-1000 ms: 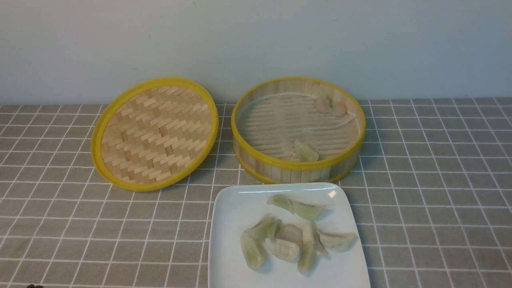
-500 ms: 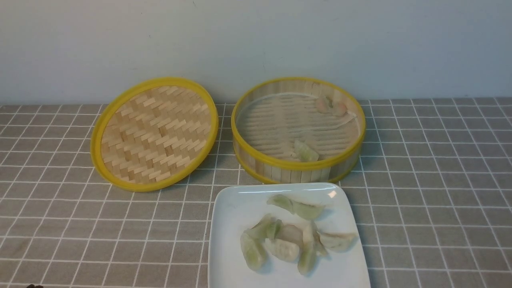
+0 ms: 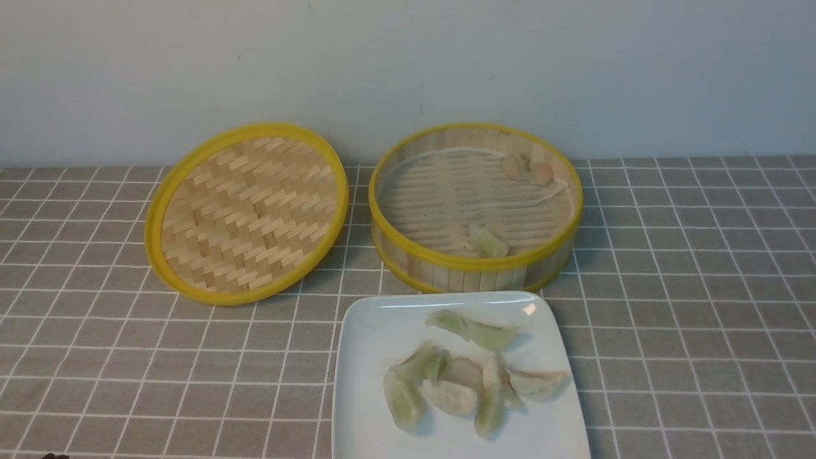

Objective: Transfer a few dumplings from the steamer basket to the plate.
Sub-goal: Use the right arm to grab a dumpling from inside the steamer

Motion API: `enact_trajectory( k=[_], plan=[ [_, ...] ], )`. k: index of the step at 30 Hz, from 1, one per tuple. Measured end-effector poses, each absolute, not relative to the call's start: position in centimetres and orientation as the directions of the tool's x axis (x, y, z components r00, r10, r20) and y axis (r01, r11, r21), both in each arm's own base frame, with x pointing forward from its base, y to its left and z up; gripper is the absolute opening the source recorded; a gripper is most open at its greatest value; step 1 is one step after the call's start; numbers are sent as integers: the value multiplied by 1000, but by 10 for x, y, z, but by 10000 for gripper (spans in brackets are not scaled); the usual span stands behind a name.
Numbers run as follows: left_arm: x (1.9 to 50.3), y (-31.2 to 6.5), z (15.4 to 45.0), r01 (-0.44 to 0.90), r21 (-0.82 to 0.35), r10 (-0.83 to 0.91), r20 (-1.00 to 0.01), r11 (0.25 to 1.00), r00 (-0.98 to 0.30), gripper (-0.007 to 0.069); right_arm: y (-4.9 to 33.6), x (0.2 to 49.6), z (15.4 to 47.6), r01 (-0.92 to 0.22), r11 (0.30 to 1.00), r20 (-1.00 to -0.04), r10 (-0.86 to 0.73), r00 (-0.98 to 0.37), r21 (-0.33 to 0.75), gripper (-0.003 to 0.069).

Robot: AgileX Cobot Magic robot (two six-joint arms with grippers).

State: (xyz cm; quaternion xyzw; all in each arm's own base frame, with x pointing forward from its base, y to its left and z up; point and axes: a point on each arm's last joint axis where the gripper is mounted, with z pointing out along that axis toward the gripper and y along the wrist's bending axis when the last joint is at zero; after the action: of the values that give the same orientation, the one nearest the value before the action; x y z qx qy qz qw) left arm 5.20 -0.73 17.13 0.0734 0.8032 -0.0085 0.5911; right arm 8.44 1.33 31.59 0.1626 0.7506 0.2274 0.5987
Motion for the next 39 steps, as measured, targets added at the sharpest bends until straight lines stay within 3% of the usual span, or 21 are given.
enact_trajectory(
  k=[2,3,4,8,10,14,18,21,30,35,39],
  plan=[
    [52,-7,171,128,73,108,-951,989,-290,-5,17,112,330,6,899,-811,397,-431,437,-13],
    [52,-7,171,128,73,108,-951,989,-290,-5,17,111,333,-1,903,-814,386,-433,429,-13],
    [52,-7,171,128,73,108,-951,989,-290,-5,20,141,345,-3,933,-766,295,-571,361,-13],
    [52,-7,171,128,73,108,-951,989,-290,-5,27,200,353,-29,954,-634,176,-753,299,-11],
    [52,-7,171,128,73,108,-951,989,-290,-5,44,251,357,-94,955,-513,68,-855,283,-10],
    [52,-7,171,128,73,108,-951,989,-290,-5,84,319,354,-206,958,-440,-100,-892,200,-10],
    [52,-7,171,128,73,108,-951,989,-290,-5,124,380,350,-258,958,-475,-172,-863,122,-10],
    [52,-7,171,128,73,108,-951,989,-290,-5,164,430,321,-288,953,-494,-208,-844,90,-10],
    [52,-7,171,128,73,108,-951,989,-290,-5,182,488,274,-207,977,-526,-146,-838,57,-1],
    [52,-7,171,128,73,108,-951,989,-290,-5,182,505,242,-196,981,-512,-163,-843,11,68],
    [52,-7,171,128,73,108,-951,989,-290,-5,174,515,215,-167,985,-482,-168,-860,-45,206]
  ],
)
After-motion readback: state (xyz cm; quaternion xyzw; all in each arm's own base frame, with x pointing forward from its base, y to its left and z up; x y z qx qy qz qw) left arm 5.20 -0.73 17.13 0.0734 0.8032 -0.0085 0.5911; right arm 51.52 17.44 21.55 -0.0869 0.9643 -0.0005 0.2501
